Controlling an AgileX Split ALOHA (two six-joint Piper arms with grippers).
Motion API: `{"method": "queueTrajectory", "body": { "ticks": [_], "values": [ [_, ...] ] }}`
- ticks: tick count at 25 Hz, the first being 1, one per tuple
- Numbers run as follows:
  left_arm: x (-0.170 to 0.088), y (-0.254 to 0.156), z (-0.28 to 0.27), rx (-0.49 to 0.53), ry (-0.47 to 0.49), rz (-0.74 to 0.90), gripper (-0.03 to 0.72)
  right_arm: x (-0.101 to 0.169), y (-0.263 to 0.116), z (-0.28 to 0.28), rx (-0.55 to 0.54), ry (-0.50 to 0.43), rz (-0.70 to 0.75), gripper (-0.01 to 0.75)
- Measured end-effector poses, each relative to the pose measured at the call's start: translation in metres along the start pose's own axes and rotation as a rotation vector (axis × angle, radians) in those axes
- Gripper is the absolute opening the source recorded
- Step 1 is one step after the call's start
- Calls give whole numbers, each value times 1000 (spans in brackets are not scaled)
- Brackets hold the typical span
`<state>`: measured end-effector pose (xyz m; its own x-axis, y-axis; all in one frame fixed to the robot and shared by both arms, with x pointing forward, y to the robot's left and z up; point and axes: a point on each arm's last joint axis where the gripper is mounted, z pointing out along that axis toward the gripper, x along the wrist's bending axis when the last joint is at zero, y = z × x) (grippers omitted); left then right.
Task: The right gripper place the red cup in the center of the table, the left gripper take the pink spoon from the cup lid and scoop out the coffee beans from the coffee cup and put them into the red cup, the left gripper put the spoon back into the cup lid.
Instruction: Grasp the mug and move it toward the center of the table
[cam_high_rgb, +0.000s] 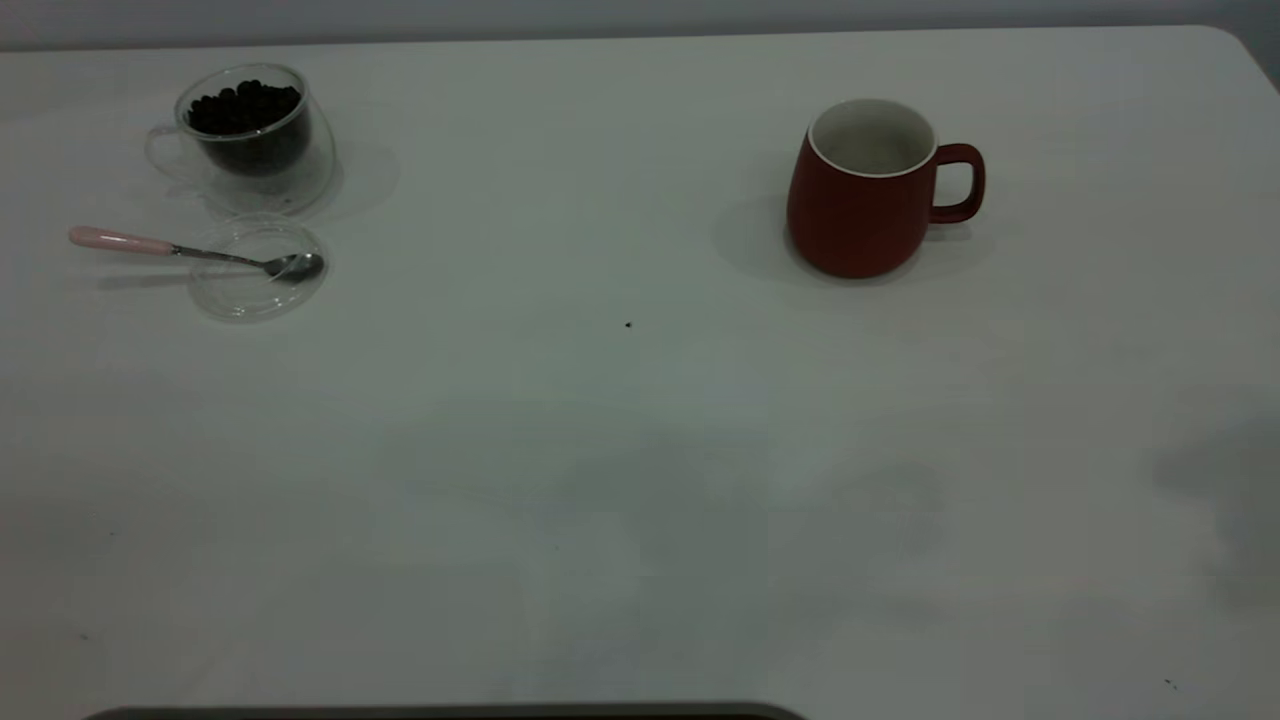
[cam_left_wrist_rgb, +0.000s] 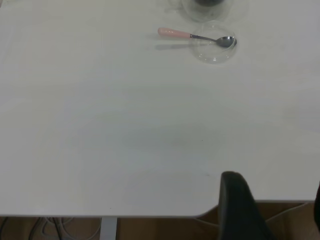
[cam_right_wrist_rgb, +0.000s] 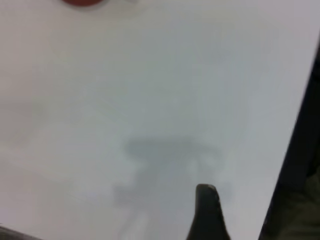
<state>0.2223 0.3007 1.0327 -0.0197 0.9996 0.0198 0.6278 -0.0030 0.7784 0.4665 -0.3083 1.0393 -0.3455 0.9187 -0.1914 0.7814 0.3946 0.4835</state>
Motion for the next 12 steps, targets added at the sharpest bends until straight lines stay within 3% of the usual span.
{"method": "queueTrajectory", "body": {
  "ticks": [7,12],
  "values": [
    [0,0,0,0,0,0,426,-12,29,114,127,136,-235,592],
    [0,0,0,0,0,0,426,-9,58,178,142,185,-383,592]
  ]
}}
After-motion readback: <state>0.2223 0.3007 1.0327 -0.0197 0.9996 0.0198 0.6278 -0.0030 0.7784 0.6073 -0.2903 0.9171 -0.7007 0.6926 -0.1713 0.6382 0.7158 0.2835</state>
